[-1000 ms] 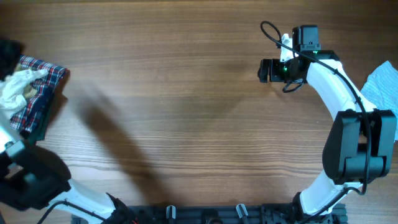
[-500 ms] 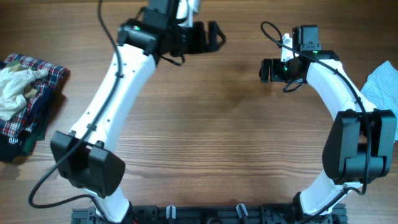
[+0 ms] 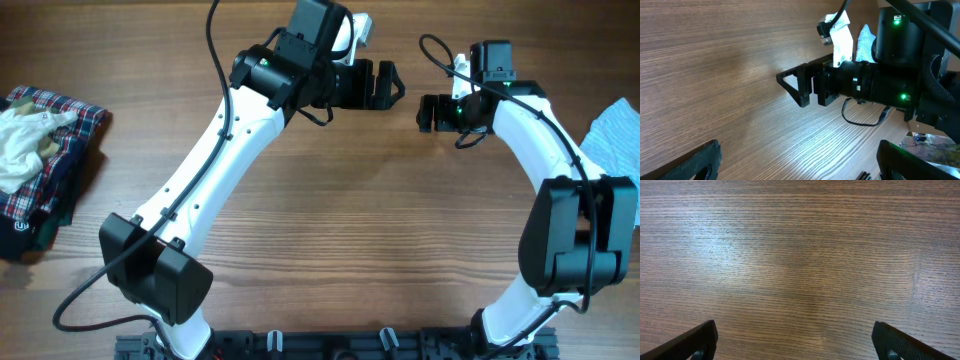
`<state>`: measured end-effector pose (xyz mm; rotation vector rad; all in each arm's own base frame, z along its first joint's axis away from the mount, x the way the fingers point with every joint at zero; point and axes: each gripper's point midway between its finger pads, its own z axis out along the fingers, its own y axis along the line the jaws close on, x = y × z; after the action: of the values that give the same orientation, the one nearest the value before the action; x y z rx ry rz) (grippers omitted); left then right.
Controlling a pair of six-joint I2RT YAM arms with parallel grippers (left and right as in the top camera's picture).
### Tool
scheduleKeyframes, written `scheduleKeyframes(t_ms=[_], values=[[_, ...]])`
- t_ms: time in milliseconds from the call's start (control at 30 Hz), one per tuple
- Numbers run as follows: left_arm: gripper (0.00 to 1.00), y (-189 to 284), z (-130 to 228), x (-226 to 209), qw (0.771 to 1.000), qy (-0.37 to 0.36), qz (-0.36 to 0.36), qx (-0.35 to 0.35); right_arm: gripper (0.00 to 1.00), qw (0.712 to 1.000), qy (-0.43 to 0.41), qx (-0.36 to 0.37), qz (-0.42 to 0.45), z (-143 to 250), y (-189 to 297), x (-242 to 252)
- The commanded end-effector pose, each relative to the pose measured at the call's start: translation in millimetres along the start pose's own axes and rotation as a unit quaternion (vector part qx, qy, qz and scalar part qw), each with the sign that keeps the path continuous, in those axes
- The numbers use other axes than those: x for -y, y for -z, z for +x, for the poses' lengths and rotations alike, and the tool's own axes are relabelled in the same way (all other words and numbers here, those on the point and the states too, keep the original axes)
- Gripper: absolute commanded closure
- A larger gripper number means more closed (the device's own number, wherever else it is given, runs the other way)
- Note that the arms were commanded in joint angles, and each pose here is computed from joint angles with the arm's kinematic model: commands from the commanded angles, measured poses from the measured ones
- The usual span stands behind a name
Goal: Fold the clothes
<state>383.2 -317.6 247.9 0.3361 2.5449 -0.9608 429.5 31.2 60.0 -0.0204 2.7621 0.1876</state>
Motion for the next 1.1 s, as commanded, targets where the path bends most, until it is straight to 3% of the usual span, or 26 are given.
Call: scheduleKeyframes(t_ms=[0, 300, 367, 467, 600, 700, 767, 900, 1067], values=[[0.00, -0.7, 1.2, 2.5, 1.000, -0.004, 0.005, -0.003, 0.00, 1.000, 0.004, 0.015, 0.009, -7.8, 8.8, 2.1], [0.00, -0.7, 1.2, 2.5, 1.000, -0.004, 0.005, -0.003, 0.00, 0.999, 0.010, 0.043, 0.007, -17.7, 29.5, -3.0], [0.00, -0.7, 1.2, 2.5, 1.000, -0.004, 0.005, -0.003, 0.00, 0.994, 0.027, 0.107, -0.001, -35.9, 79.5, -19.7], [0.00, -0.7, 1.2, 2.5, 1.000, -0.004, 0.005, -0.003, 0.00, 0.966, 0.067, 0.247, -0.025, -49.9, 197.1, -59.7], [0.00, -0.7, 1.2, 2.5, 1.000, -0.004, 0.005, -0.003, 0.00, 0.886, 0.122, 0.446, -0.034, -9.2, 369.3, -84.3], [0.00, -0.7, 1.2, 2.5, 1.000, -0.004, 0.005, -0.003, 0.00, 0.852, 0.125, 0.508, -0.036, 52.9, 433.0, -77.8], [0.00, -0.7, 1.2, 2.5, 1.000, -0.004, 0.005, -0.003, 0.00, 0.851, 0.164, 0.499, -0.013, 106.7, 432.0, -68.5], [0.00, -0.7, 1.2, 2.5, 1.000, -0.004, 0.005, -0.003, 0.00, 0.829, 0.178, 0.529, -0.018, 164.7, 411.9, -61.0], [0.00, -0.7, 1.2, 2.5, 1.000, -0.004, 0.005, -0.003, 0.00, 0.802, 0.179, 0.568, -0.040, 161.2, 333.1, -62.8]])
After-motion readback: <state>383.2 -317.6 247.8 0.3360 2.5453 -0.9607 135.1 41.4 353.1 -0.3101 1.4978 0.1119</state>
